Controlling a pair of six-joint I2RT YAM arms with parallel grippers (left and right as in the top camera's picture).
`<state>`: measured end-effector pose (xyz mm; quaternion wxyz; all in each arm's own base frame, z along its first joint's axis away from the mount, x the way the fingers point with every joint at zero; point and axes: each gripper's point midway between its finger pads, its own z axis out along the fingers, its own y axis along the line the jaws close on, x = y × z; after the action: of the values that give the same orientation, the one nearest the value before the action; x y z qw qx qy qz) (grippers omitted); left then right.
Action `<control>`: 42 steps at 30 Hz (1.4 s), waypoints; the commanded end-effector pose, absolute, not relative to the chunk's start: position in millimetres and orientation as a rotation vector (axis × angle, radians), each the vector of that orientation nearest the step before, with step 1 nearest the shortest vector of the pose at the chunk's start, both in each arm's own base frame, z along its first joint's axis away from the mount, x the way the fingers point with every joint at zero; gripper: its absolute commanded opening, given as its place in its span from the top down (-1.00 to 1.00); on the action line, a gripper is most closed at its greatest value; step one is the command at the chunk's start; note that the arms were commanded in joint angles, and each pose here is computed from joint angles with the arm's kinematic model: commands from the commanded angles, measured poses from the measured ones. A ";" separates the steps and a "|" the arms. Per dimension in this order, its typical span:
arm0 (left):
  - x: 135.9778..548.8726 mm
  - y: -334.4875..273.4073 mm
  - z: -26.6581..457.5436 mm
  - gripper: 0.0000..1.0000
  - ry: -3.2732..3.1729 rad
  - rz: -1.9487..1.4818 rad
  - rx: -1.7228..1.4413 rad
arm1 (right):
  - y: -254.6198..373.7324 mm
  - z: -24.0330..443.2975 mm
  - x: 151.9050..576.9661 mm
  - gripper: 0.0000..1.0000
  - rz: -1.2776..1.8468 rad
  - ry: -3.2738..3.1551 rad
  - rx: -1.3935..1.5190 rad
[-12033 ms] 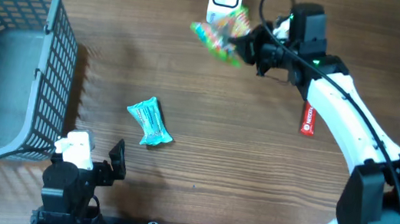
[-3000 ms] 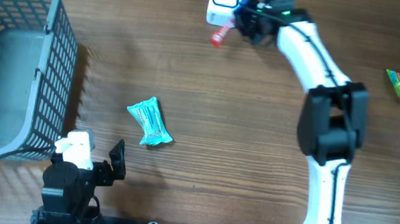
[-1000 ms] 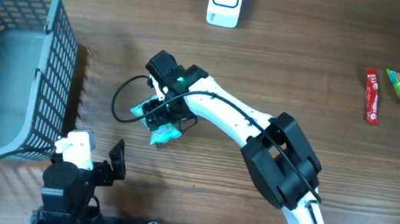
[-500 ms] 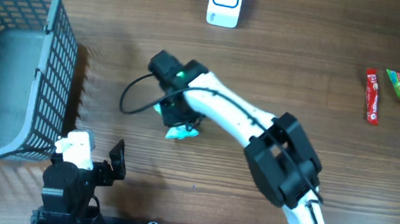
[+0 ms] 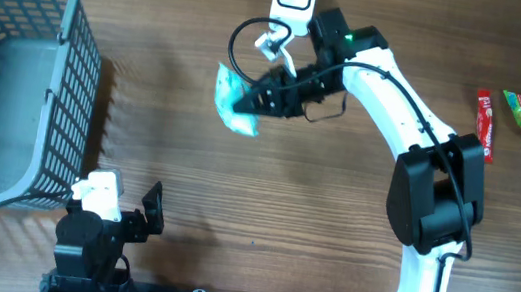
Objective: Scan the item barcode
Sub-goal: 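Lift the wipes pack and hold it at the white scanner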
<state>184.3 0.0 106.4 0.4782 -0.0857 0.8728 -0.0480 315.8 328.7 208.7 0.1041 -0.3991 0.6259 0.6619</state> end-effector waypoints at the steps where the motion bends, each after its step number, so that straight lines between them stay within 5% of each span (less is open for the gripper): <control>1: 184.6 0.5 106.3 -1.00 2.128 -0.102 -0.191 | 334.1 240.7 319.5 0.91 2.329 2.265 -0.691; 8: 184.6 0.5 106.3 -1.00 2.128 -0.102 -0.191 | 331.0 221.0 321.1 0.91 2.331 3.014 0.416; 14: 184.6 0.5 106.3 -1.00 2.128 -0.102 -0.191 | 308.9 165.0 341.9 0.91 1.627 3.199 1.507; 33: 184.6 0.5 106.3 -1.00 2.128 -0.102 -0.191 | 274.2 172.2 274.6 0.91 1.509 3.500 1.418; 36: 184.6 0.5 106.3 -1.00 2.128 -0.102 -0.191 | 274.7 173.2 274.7 0.91 1.550 3.498 1.334; 40: 184.6 0.5 106.3 -1.00 2.128 -0.102 -0.191 | 255.2 127.9 293.3 0.91 1.104 3.483 1.179; 42: 184.6 0.5 106.3 -1.00 2.128 -0.102 -0.191 | 262.9 113.4 334.6 0.91 1.174 3.317 0.825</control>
<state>184.3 0.0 106.5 0.4783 -0.0857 0.8727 -0.0480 298.4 268.6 134.8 -0.3555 0.2755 0.8347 0.3179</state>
